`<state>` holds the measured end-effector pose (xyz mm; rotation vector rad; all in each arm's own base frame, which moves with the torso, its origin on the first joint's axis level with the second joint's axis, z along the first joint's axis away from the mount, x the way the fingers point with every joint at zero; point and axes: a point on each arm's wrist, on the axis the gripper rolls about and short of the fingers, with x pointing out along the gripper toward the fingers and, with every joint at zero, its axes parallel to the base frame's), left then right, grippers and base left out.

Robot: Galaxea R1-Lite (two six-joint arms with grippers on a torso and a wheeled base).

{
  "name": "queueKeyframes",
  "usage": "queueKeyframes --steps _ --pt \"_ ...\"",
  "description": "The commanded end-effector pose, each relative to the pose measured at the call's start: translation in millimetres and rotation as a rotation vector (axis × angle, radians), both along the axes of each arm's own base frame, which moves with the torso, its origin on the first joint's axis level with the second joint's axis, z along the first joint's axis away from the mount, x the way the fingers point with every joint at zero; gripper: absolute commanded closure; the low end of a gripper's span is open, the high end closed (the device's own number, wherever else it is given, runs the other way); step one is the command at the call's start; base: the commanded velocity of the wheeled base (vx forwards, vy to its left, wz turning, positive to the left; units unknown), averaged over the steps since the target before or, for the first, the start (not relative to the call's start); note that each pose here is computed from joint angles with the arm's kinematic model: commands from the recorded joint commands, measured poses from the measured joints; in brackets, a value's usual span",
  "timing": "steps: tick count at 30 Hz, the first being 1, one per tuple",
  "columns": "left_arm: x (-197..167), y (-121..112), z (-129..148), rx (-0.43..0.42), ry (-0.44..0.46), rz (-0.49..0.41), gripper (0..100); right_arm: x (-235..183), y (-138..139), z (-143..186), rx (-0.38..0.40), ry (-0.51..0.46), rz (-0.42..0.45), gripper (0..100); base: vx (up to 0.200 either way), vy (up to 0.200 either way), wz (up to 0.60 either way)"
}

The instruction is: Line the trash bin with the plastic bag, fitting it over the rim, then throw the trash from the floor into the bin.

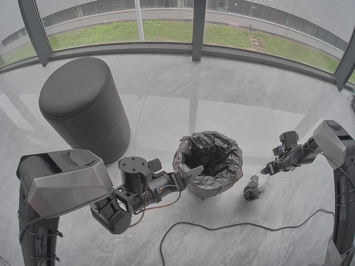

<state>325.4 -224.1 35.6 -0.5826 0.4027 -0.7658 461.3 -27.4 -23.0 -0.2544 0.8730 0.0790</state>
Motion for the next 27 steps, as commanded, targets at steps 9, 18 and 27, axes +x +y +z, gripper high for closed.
queueKeyframes --steps 9,18,27 --pt "0 3 -7 -0.006 -0.003 0.015 0 35 3 -43 -0.012 -0.025 -0.010 0 0.000 0.000 0.00" --pt "-1 4 -13 -0.001 0.004 0.018 0 47 8 -71 -0.022 0.010 -0.011 0 0.000 0.000 0.00" --pt "-1 2 -15 -0.011 -0.013 0.021 0 58 16 -92 -0.006 0.055 -0.058 0 0.000 0.000 0.00"
